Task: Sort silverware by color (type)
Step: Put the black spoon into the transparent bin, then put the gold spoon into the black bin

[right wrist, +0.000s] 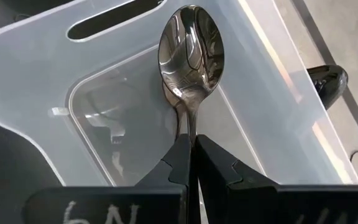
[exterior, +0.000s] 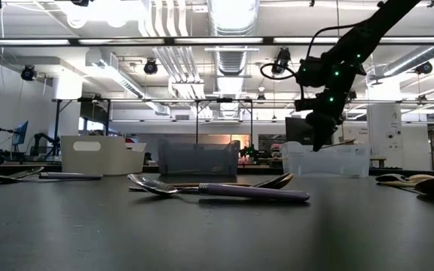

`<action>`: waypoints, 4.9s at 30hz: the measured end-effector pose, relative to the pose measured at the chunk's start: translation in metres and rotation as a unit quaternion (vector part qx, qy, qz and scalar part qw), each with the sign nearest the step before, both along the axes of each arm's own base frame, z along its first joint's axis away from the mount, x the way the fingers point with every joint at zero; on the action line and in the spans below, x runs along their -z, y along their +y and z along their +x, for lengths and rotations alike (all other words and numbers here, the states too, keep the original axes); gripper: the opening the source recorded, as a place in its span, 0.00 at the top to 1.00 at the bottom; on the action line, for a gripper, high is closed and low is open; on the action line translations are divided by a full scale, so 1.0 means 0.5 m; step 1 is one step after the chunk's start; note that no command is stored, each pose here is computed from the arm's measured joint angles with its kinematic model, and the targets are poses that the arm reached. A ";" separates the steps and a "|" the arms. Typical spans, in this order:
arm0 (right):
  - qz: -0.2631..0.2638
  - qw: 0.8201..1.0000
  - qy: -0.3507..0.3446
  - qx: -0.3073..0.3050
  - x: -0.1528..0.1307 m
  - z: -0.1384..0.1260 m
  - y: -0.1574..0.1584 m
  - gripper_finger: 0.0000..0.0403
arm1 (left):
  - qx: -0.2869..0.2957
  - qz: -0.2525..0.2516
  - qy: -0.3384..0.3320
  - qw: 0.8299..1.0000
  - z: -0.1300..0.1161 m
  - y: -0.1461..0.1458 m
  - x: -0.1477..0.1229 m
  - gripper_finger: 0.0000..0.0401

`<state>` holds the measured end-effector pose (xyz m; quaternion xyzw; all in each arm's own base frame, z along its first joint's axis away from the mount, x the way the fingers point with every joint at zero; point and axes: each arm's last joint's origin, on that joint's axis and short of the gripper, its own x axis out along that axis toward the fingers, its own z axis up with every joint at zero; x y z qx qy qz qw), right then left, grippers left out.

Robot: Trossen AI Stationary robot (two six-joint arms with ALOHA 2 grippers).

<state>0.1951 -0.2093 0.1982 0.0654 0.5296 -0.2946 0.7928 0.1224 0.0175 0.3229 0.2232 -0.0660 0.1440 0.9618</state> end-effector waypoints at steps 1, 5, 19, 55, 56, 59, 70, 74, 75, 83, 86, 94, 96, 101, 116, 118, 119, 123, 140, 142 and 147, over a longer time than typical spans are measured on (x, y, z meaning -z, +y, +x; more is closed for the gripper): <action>0.000 1.000 0.000 0.000 0.002 0.001 -0.001 0.98 | 0.000 0.000 0.000 1.000 0.000 0.000 0.000 0.79; 0.002 1.000 0.003 0.000 0.008 0.004 -0.004 0.98 | 0.000 0.000 0.000 1.000 0.000 0.000 0.000 0.79; 0.020 0.999 0.035 0.004 0.048 0.011 -0.013 0.98 | 0.000 0.000 0.000 1.000 0.000 0.000 0.000 0.79; 0.024 0.999 0.036 0.007 0.052 0.012 -0.014 0.97 | 0.000 0.000 0.000 1.000 0.000 0.000 0.000 0.79; 0.024 0.999 0.036 0.007 0.052 0.012 -0.014 0.96 | 0.000 0.000 0.000 1.000 0.000 0.000 0.000 0.79; 0.024 0.999 0.036 0.008 0.052 0.012 -0.014 0.94 | 0.000 0.000 0.000 1.000 0.000 0.000 0.000 0.79; 0.025 0.999 0.035 0.011 0.052 0.012 -0.014 0.92 | 0.000 0.000 0.000 1.000 0.000 0.000 0.000 0.79; 0.025 0.999 0.034 0.012 0.052 0.012 -0.014 0.92 | 0.000 0.000 0.000 1.000 0.000 0.000 0.000 0.79; 0.025 0.999 0.035 0.012 0.052 0.012 -0.014 0.92 | 0.000 0.000 0.000 1.000 0.000 0.000 0.000 0.79; 0.016 0.999 0.012 0.029 0.019 0.014 -0.011 0.92 | 0.000 0.000 0.000 1.000 0.002 0.000 0.000 0.79; 0.003 0.999 -0.009 0.031 -0.011 0.018 -0.003 0.92 | 0.000 0.000 0.000 1.000 0.007 0.001 0.000 0.79; -0.039 0.995 -0.090 0.003 -0.094 0.044 0.063 0.92 | 0.002 -0.008 0.009 1.000 0.038 0.004 0.007 0.79; -0.047 0.992 -0.114 -0.008 -0.110 0.055 0.085 0.92 | 0.002 -0.012 0.011 1.000 0.046 0.005 0.009 0.79; -0.049 0.985 -0.157 -0.048 -0.133 0.086 0.144 0.92 | 0.004 -0.019 0.008 1.000 0.064 0.007 0.012 0.79; 0.055 0.971 -0.227 -0.049 -0.138 0.145 0.289 0.92 | 0.009 -0.053 0.009 0.999 0.077 0.008 0.017 0.79; 0.069 0.970 -0.231 -0.041 -0.137 0.148 0.301 0.92 | 0.009 -0.053 0.008 0.999 0.076 0.008 0.017 0.79; 0.076 0.969 -0.233 -0.037 -0.136 0.149 0.307 0.92 | 0.009 -0.053 0.008 0.999 0.076 0.008 0.017 0.79; 0.106 0.965 -0.237 -0.018 -0.130 0.155 0.330 0.92 | 0.010 -0.055 0.010 0.998 0.078 0.008 0.018 0.79; 0.298 0.939 -0.060 0.161 -0.047 0.130 0.366 0.92 | 0.009 -0.056 0.016 0.998 0.083 0.009 0.022 0.79; 0.296 0.938 -0.012 0.181 -0.037 0.116 0.368 0.92 | 0.009 -0.056 0.016 0.998 0.083 0.009 0.021 0.79; 0.271 0.930 0.094 0.228 -0.027 0.076 0.370 0.92 | 0.007 -0.053 0.017 0.998 0.083 0.009 0.022 0.79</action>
